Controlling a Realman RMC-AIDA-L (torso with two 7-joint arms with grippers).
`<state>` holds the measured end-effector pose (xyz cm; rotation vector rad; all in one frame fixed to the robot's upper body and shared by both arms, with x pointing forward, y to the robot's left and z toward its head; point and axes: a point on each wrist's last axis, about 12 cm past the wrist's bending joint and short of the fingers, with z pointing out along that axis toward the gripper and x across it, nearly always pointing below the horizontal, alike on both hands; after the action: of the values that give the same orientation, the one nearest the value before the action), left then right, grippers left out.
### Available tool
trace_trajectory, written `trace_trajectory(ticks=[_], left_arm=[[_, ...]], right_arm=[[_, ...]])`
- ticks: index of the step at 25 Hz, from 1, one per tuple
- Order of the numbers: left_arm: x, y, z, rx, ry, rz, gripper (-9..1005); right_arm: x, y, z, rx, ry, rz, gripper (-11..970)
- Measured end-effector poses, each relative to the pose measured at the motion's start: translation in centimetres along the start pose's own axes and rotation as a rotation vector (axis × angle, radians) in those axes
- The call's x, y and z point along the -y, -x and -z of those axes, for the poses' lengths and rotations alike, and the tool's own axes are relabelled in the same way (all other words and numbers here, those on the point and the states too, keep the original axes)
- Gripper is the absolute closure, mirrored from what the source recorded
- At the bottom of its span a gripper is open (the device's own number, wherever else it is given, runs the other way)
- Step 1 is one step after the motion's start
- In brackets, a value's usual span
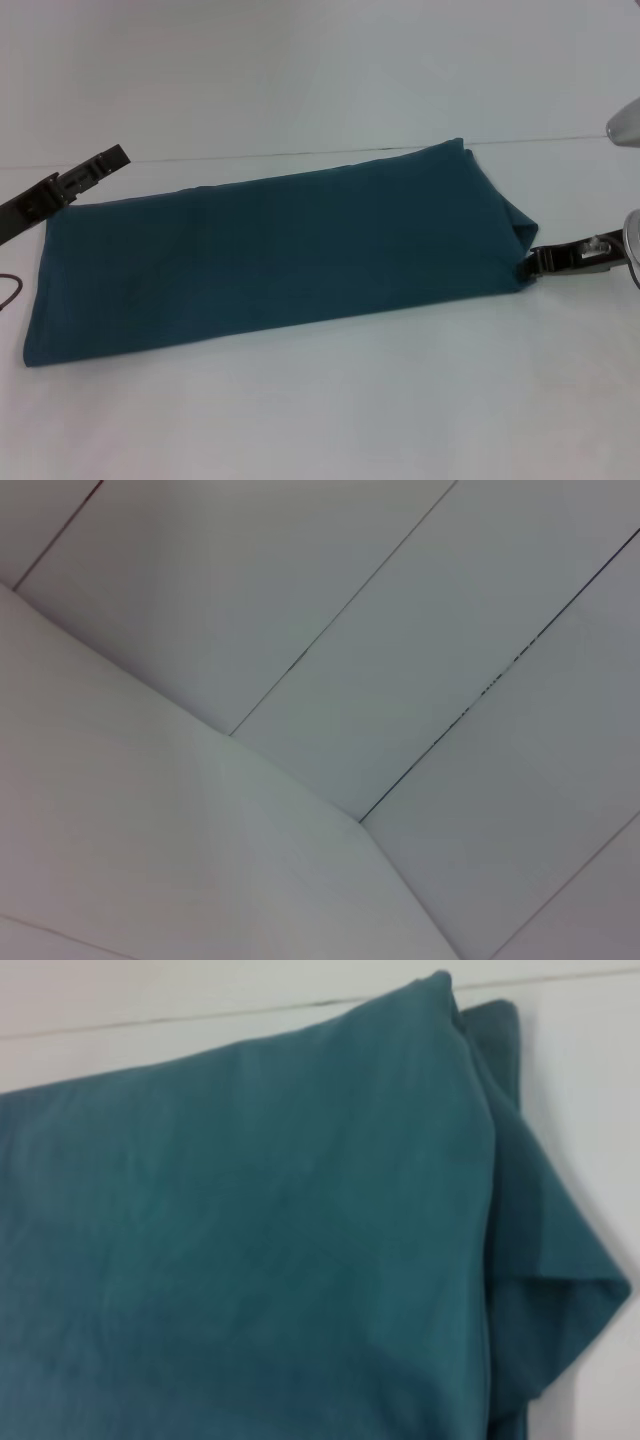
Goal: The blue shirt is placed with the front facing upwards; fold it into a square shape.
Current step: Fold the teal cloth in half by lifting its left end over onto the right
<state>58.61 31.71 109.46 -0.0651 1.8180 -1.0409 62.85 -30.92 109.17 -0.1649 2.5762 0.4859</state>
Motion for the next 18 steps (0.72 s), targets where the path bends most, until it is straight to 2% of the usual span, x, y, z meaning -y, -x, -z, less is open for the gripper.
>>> trace_trajectory(ticks=[3,18], left_arm=[[-0.1,0.0,0.0,0.001,0.006,0.002,111],[0.0,-0.2,-0.1,0.007,0.005,0.009,111]], right_arm=[[0.0,-0.5,0.1,-0.022,0.017,-0.002,924],[-0.4,-3.4,1.8,-0.061,0.072,0.000,925]])
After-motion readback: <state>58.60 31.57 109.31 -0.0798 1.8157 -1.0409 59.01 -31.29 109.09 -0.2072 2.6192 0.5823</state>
